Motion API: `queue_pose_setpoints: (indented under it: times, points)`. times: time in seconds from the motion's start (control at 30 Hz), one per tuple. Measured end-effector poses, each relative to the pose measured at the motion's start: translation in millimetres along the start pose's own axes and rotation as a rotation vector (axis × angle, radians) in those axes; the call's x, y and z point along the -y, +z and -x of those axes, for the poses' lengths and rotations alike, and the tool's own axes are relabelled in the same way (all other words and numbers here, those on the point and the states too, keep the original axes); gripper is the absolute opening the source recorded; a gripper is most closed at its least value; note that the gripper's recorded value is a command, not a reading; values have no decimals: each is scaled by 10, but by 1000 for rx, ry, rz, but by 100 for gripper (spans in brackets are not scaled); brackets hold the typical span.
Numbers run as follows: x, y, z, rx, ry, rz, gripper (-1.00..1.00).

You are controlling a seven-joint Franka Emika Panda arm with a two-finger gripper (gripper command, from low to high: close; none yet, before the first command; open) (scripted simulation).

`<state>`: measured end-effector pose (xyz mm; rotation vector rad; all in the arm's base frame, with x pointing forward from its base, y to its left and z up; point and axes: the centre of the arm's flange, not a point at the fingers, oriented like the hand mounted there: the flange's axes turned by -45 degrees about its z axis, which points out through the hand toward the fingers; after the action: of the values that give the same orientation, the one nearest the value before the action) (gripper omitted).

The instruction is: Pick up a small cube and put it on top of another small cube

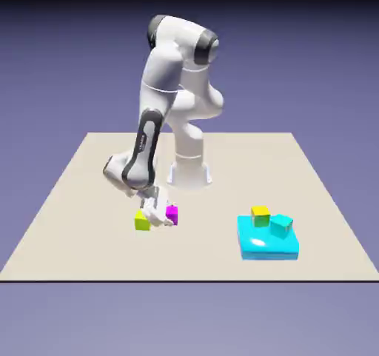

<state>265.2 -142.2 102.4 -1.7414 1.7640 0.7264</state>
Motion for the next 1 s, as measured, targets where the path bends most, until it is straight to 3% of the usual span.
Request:
queue_pose_setpoints:
  times: [0.2, 0.57, 0.93, 1.0]
  points:
    - [93, -497, 182, -14, 2, -11, -100]
    - [1196, 320, 1658, -98, 69, -187, -100]
    - [961, 1243, 3429, -3, 282, -287, -100]
    - [972, 1222, 3421, -1, 296, -297, -100]
